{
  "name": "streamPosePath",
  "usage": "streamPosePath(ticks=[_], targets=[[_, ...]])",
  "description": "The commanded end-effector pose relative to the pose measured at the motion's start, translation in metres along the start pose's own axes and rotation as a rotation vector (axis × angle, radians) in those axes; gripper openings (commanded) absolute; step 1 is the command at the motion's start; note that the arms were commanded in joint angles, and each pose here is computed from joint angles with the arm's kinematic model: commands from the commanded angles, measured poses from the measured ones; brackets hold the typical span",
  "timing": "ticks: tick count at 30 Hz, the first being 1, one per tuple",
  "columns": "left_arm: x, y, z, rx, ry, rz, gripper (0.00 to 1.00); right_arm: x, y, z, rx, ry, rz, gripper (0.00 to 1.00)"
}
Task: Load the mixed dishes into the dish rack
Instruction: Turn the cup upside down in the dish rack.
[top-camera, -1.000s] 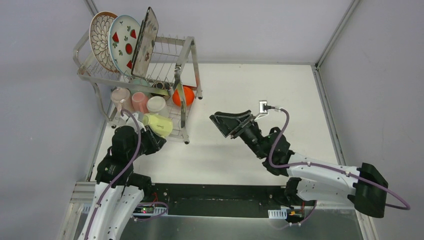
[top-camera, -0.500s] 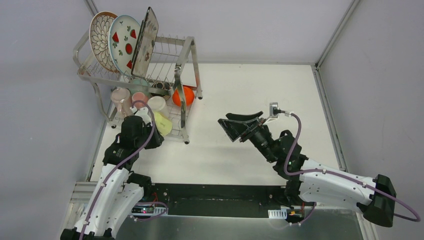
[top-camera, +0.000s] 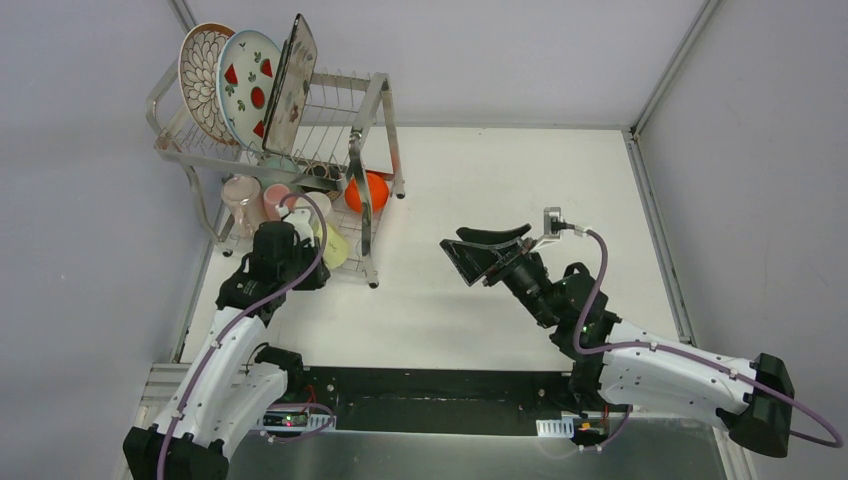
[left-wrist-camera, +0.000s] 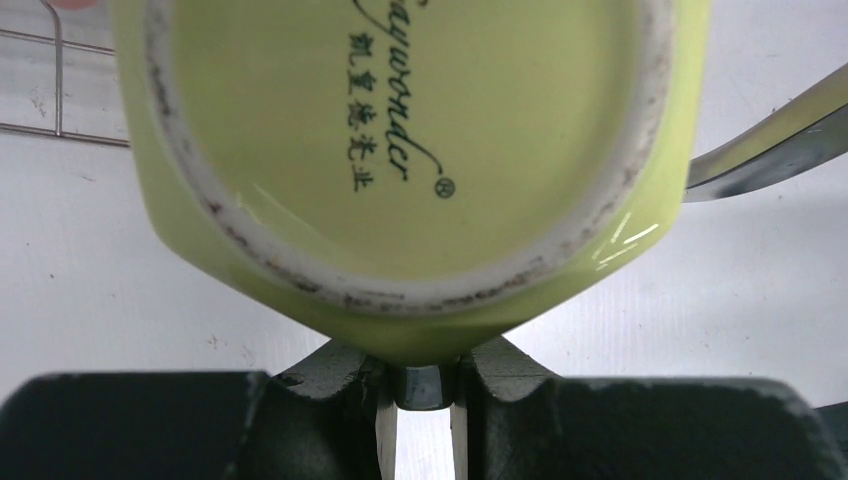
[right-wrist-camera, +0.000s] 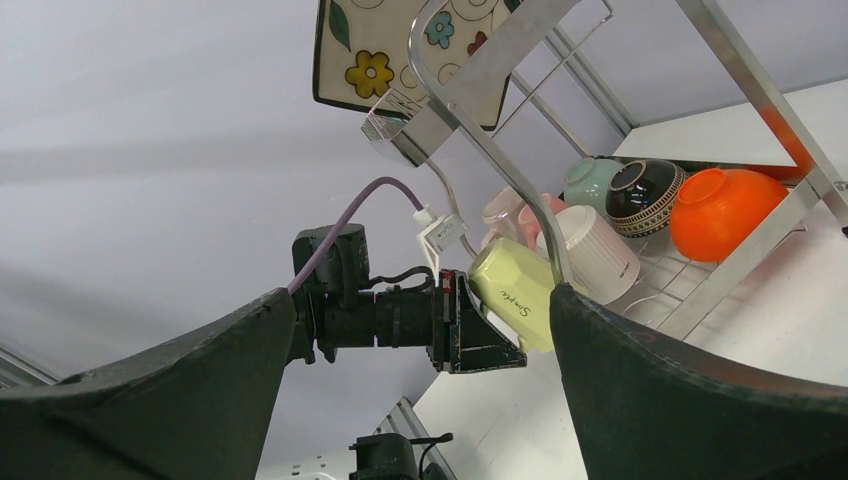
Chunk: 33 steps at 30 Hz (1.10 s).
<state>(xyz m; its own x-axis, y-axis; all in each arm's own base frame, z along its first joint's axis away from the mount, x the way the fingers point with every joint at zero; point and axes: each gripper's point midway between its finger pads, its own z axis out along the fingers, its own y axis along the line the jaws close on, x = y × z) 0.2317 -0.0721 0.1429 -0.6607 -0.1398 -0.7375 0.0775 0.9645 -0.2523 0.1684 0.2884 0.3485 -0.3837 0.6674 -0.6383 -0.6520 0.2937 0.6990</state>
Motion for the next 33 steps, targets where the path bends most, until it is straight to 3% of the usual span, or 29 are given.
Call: streamPosePath(ticks=[1,33], targets=[[-0.053,-0.008,-0.004,0.024,-0.184,0.061,0.0,-0.01,0.0,-0.004,-0.001,-0.038,-0.018,1.0],[-0.038,-0.028,0.017,-0.003,-0.108,0.22,0.0,-0.013,-0.003,-0.01,0.013,-0.045,-0.027,1.0]])
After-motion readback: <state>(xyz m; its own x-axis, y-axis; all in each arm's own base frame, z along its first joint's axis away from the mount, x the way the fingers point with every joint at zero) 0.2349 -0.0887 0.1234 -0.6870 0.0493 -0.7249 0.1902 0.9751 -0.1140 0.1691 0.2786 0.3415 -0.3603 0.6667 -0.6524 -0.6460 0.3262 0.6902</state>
